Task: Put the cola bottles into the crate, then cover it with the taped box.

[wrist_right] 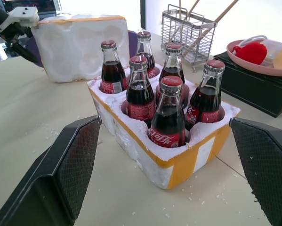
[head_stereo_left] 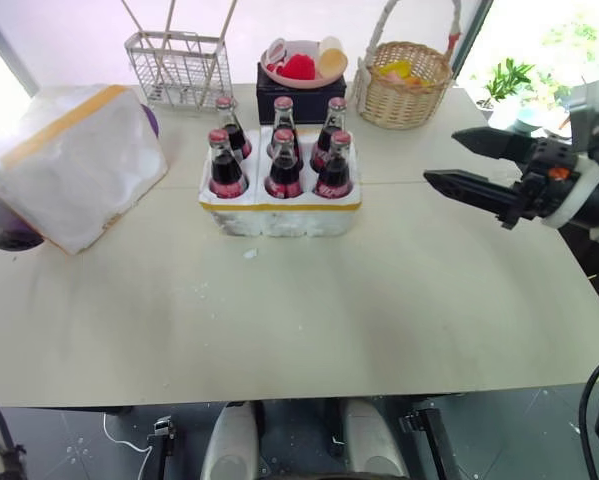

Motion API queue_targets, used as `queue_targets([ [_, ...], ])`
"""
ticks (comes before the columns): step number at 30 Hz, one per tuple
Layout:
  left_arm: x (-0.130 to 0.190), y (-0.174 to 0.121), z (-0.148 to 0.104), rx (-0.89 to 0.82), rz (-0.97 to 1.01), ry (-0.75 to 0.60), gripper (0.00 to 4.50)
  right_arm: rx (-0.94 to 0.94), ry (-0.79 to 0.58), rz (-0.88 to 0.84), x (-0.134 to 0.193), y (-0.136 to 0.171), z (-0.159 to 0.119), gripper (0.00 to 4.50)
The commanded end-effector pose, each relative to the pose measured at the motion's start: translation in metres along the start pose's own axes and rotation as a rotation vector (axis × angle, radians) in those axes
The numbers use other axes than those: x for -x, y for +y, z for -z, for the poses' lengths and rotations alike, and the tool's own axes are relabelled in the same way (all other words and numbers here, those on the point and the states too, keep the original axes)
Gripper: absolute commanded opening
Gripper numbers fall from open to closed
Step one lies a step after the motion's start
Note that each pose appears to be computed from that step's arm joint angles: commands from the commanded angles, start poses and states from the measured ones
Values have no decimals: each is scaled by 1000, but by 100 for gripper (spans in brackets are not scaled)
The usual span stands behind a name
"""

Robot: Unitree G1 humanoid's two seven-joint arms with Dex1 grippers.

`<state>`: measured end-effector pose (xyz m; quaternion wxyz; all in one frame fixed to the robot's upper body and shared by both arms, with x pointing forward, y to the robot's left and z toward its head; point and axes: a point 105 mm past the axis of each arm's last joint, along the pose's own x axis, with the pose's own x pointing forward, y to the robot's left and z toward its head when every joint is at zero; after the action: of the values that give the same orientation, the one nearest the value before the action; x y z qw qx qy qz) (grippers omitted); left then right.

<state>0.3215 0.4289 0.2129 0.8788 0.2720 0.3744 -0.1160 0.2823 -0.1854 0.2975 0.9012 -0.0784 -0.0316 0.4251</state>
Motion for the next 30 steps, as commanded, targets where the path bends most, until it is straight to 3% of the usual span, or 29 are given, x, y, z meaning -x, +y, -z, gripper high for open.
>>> queue_targets([
  [1, 11, -4, -15, 76, 75, -62, 450, 57, -38, 21, 6, 0, -15, 446],
  [7, 22, -10, -25, 133, 165, -89, 450, 54, -41, 21, 2, 1, -11, 446],
  [19, 24, 2, -6, 124, 65, -27, 450, 47, -54, 34, -3, -1, -9, 446],
  [30, 23, 7, -10, 169, 13, -74, 450, 50, -52, 34, -6, -1, -7, 446],
])
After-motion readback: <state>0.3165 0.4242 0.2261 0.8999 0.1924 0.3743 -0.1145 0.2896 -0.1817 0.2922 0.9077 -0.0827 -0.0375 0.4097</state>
